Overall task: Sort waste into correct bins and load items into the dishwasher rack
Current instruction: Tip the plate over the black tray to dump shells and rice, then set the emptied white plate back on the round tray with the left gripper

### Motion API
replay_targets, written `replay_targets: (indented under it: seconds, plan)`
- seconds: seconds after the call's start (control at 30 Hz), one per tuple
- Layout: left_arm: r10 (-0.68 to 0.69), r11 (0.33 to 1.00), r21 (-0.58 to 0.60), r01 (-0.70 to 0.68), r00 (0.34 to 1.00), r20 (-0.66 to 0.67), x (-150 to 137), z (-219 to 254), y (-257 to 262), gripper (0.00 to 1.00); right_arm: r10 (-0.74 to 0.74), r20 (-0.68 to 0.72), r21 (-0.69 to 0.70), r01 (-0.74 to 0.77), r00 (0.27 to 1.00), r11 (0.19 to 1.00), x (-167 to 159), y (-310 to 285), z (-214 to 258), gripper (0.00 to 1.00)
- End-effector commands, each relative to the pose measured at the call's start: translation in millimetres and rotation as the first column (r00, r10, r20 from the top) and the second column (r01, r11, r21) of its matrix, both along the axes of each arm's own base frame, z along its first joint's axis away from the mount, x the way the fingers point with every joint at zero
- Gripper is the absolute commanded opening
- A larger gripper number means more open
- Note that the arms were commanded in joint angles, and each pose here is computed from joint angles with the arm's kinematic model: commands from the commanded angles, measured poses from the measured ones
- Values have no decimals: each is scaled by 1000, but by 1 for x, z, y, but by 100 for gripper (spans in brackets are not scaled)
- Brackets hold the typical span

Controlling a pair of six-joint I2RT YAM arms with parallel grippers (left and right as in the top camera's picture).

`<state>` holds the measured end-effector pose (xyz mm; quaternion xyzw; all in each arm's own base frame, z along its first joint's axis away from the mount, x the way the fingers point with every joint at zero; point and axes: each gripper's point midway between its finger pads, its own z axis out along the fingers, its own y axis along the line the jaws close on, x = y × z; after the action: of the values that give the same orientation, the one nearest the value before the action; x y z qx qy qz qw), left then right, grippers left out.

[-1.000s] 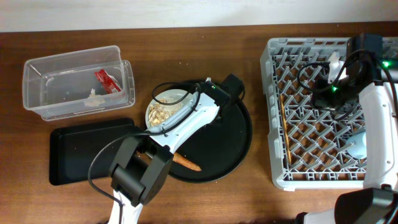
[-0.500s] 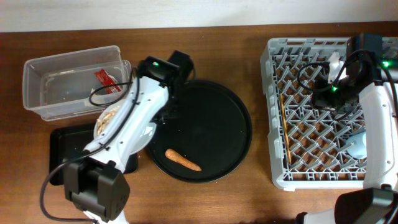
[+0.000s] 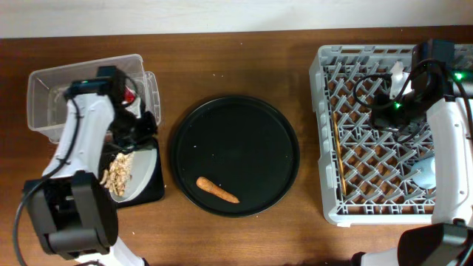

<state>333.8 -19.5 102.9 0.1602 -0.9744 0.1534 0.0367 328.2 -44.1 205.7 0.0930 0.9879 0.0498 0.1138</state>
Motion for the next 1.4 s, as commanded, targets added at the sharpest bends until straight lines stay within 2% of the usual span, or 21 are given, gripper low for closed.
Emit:
replay_targets:
  seconds: [0.0,0.17,0.27,0.33,0.4,0.47,0.53,0.63,0.7,0.77,0.8,0.83,0.9,0.97,1.0,1.03,1.1,1.13,1.23,1.3,1.37]
  plan:
    - [-29,958,-279,62,992,122,-2,29,0,0,-12,-2,1,12,1000,1000,1,-1,0,33]
    - [46,866,-491,96,962,269,-9,61,27,0,-9,-2,0,9,1000,1000,0,-1,0,33]
    - [141,823,-566,52,946,292,-10,75,40,0,-2,-2,-2,2,1000,1000,0,-1,0,33]
    - [211,770,-636,48,921,326,-12,92,47,0,-2,-4,-1,2,1000,1000,0,-1,-1,33]
    - [313,739,-673,-16,893,322,-16,100,71,0,-2,-9,0,2,1000,1000,-1,-1,-1,33]
    - [391,694,-720,8,835,386,-13,118,83,0,-2,-10,0,2,1000,1000,-1,-1,-1,33]
    - [352,725,-689,10,854,383,-18,110,83,0,-2,-13,1,2,1000,1000,-2,-1,-1,33]
    - [354,705,-709,10,861,364,-19,114,76,0,-2,-12,0,2,1000,1000,-2,-1,-1,33]
    - [271,708,-700,90,881,388,-18,119,47,0,-2,-13,1,2,1000,1000,-2,-1,-1,33]
    - [145,716,-658,231,874,464,-15,129,8,0,-2,-13,0,2,1000,1000,-2,-1,-1,33]
    - [35,686,-631,362,850,526,-12,134,-33,0,-2,-13,0,2,1000,1000,-2,-1,-1,33]
    - [-22,668,-615,419,837,547,-10,132,-54,0,-2,-13,0,2,1000,1000,-2,-1,-1,33]
    - [-187,635,-520,572,766,615,0,121,-109,0,-2,-12,0,2,1000,1000,-2,-1,-1,33]
    - [-404,744,-242,623,708,580,22,80,-157,0,-2,-13,0,2,1000,1000,-2,-1,-1,33]
    - [-475,756,-127,643,671,568,26,69,-169,0,-2,-12,0,2,1000,1000,-2,-1,-1,33]
    - [-541,749,-26,662,633,554,27,60,-183,0,-2,-12,0,2,1000,1000,-2,-1,-1,33]
    - [-671,677,143,722,526,523,19,40,-228,0,-1,-13,1,1,1000,1000,-2,0,-1,33]
    - [-709,669,210,713,527,469,17,21,-238,0,-1,-14,1,1,1000,1000,-2,0,-1,33]
    - [-768,622,246,744,518,376,8,-22,-254,0,-2,-17,2,2,1000,1000,-3,0,-1,33]
    - [-771,623,265,736,521,367,10,-22,-251,42,-2,-17,2,2,1000,1000,-3,0,-1,33]
    - [-774,626,285,726,537,335,10,-13,-240,56,-1,-19,2,2,1000,1000,-4,0,-1,33]
